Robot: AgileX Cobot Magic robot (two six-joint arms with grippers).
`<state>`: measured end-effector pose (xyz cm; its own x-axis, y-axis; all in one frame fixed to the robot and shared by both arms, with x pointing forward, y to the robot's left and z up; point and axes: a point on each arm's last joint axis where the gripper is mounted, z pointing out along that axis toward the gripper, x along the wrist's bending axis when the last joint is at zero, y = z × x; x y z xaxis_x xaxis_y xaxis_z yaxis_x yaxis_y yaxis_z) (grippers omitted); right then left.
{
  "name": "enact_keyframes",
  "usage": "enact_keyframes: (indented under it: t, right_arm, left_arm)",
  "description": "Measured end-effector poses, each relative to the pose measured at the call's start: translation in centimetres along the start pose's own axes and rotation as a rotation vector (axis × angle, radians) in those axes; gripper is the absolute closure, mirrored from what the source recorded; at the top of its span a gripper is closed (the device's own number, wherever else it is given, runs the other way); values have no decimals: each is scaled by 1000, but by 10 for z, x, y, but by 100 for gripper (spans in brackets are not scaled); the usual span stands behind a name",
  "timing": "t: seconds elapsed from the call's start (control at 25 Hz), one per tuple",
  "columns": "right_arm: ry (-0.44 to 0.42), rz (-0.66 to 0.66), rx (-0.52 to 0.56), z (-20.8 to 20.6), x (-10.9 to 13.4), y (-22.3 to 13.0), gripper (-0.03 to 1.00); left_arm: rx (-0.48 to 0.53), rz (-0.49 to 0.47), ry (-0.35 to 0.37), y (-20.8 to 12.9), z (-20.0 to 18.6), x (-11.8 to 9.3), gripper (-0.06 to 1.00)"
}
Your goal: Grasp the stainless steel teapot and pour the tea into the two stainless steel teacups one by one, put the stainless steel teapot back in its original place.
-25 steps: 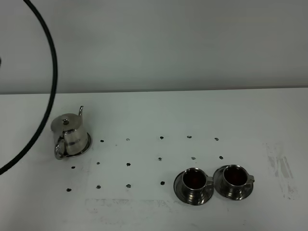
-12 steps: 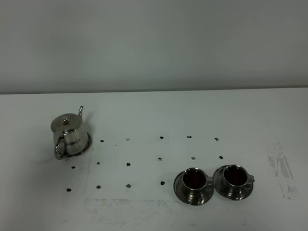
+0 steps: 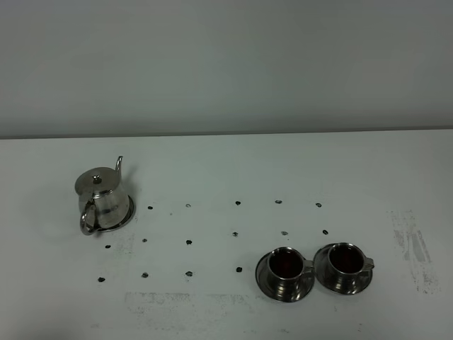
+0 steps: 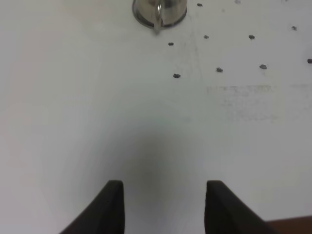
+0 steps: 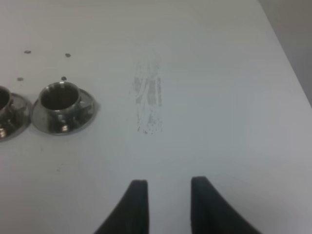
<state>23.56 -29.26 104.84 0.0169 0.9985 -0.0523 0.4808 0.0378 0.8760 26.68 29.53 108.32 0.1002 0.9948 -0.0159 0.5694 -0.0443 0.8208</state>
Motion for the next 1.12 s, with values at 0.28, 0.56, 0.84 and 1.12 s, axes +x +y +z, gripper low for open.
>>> enact_keyframes:
  t: [0.28,0.56,0.84,1.12]
  right_arm:
    - [0,0,0,0,0,0,73]
    - [0,0,0,0,0,0,73]
    - [0,0,1,0,0,0,73]
    - [0,0,1,0,0,0,73]
  left_arm:
    - [-99,5,2,-37,-4,-1,50]
    - [-155,8,3,-43,-11,-1,50]
    - [-154,8,3,-43,-11,-1,50]
    - [-151,8,2,-42,-11,-1,50]
